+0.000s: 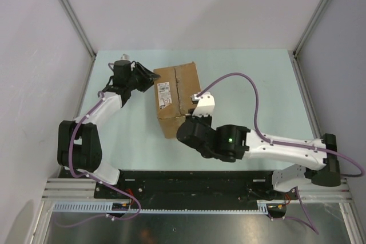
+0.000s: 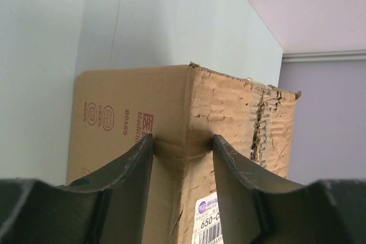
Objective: Unpack the express box
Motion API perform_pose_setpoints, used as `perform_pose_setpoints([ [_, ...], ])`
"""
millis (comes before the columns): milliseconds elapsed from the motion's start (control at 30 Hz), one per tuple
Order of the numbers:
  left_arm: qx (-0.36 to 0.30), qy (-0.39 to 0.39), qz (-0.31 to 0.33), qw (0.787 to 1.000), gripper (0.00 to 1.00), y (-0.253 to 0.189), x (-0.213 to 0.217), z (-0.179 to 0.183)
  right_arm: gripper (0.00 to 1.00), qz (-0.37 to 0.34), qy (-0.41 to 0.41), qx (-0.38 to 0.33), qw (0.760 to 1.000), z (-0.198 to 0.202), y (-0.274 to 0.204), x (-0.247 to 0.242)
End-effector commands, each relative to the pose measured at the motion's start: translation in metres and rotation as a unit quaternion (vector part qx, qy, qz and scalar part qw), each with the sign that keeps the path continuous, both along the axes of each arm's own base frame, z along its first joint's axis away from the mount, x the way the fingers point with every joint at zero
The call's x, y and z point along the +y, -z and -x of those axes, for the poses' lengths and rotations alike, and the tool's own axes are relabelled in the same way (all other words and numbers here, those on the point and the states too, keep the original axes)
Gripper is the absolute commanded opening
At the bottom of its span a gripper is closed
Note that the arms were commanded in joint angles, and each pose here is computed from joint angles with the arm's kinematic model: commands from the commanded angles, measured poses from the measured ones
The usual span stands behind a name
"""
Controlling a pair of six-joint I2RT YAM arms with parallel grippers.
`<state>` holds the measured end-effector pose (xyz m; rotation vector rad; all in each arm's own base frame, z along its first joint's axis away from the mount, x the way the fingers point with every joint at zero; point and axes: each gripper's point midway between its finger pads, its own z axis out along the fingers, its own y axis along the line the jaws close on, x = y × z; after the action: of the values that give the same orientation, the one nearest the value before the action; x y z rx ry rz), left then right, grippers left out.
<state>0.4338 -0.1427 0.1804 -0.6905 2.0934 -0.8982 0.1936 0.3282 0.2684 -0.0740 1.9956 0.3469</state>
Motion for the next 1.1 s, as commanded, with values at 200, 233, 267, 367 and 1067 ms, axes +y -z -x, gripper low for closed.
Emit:
perform_pose_setpoints([
  [200,-0.010,0.002,-0.040,0.999,0.56,-0.015,0.007,0.003,0.00,-0.045,0.016,-0.032,0.998,0.015,-0.047,-0.045],
  [233,-0.018,0.008,-0.038,0.999,0.58,-0.022,0.006,0.004,0.00,-0.043,0.016,-0.034,0.998,0.014,-0.048,-0.047],
  [267,-0.026,0.013,-0.037,0.999,0.64,-0.028,0.004,0.005,0.00,-0.034,0.007,-0.030,0.999,0.011,-0.047,-0.048],
  [367,-0.063,0.033,-0.045,0.996,0.75,-0.055,0.001,0.005,0.00,-0.023,-0.019,-0.008,1.000,0.002,-0.035,-0.054],
  [1067,-0.131,0.134,-0.096,0.978,0.63,-0.054,-0.024,-0.118,0.00,-0.009,-0.297,0.089,0.951,0.010,0.045,-0.058],
])
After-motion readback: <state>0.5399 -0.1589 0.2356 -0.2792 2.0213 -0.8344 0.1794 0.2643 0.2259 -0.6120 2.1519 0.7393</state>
